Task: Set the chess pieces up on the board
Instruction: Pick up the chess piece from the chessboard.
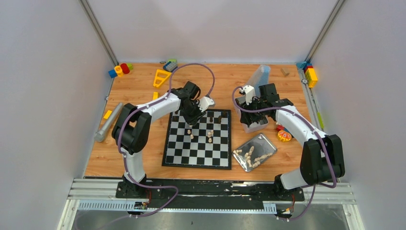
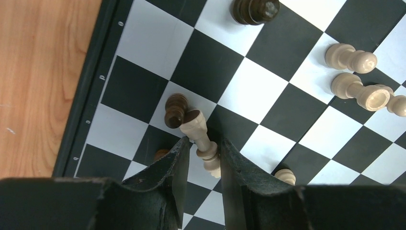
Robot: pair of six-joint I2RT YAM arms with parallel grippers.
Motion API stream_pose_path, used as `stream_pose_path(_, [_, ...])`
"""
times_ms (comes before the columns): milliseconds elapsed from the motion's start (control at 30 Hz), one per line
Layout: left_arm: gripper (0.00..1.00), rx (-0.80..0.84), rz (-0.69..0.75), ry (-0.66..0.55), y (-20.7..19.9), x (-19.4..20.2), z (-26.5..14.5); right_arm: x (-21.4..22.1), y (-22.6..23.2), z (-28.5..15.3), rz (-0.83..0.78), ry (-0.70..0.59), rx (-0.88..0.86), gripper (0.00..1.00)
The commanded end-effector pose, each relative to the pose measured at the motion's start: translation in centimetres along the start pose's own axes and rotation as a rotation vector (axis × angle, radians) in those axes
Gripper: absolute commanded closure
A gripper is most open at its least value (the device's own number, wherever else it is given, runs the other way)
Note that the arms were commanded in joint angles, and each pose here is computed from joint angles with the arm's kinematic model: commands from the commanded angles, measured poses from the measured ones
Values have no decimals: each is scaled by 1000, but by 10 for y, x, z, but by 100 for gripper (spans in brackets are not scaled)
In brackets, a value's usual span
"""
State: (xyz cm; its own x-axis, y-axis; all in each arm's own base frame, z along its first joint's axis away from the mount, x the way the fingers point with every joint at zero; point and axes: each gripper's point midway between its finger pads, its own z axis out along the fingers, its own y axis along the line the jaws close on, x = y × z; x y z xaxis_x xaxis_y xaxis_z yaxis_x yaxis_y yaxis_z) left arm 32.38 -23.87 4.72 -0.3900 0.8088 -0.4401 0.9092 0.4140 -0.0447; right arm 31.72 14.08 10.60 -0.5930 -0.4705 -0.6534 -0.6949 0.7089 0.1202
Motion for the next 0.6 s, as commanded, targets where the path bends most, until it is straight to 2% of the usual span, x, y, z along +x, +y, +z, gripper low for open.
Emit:
stream_pose_path(0, [62,13,33,8,-8,3,1,-14,1,-5,-24,-60,-7,53])
stream_pose_path(233, [63,7,33,24,-11,10,0,-14,2,-5,-24,-59,-11,53])
stream_pose_path(567, [78,-7,43,2,-13,6,-11,-18,3,-7,-24,-68,-13,53])
